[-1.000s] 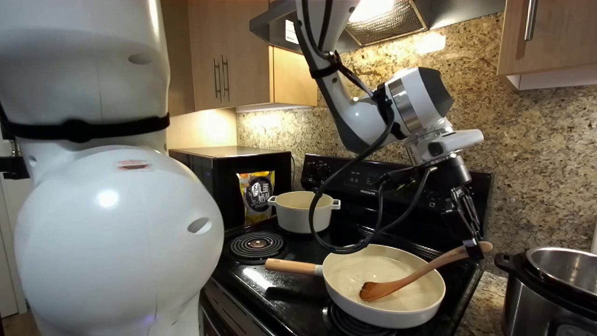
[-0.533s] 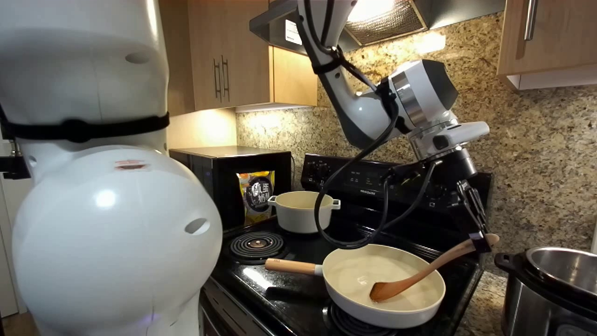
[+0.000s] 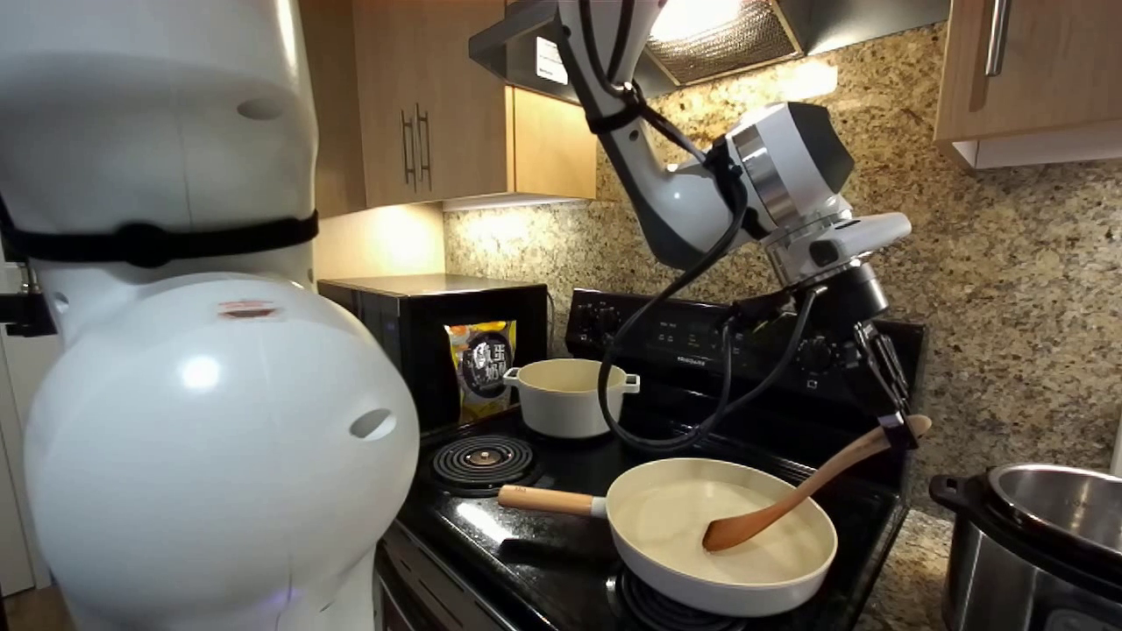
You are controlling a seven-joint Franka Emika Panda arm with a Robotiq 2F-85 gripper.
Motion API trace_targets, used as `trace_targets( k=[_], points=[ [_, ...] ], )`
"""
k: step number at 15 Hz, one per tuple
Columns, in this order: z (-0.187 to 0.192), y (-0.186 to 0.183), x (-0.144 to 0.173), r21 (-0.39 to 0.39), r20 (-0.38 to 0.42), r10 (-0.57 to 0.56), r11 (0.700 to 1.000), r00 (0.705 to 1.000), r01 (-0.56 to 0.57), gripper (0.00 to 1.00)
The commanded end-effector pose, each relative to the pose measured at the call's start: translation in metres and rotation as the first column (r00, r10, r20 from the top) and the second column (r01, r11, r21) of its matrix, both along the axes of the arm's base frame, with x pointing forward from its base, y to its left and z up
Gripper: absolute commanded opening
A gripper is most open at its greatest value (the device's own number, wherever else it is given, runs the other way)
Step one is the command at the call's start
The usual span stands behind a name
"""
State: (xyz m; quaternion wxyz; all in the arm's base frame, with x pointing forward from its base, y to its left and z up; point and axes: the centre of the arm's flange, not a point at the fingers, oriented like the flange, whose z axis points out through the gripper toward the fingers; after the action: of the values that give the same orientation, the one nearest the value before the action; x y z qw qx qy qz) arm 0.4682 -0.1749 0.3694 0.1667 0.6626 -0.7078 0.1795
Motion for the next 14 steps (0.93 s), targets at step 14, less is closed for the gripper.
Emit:
trace_targets(
  k=[14],
  points=[
    [0.009,-0.003,0.023,0.076,-0.005,0.180,0.981,0.984,-0.180,0.11]
  ],
)
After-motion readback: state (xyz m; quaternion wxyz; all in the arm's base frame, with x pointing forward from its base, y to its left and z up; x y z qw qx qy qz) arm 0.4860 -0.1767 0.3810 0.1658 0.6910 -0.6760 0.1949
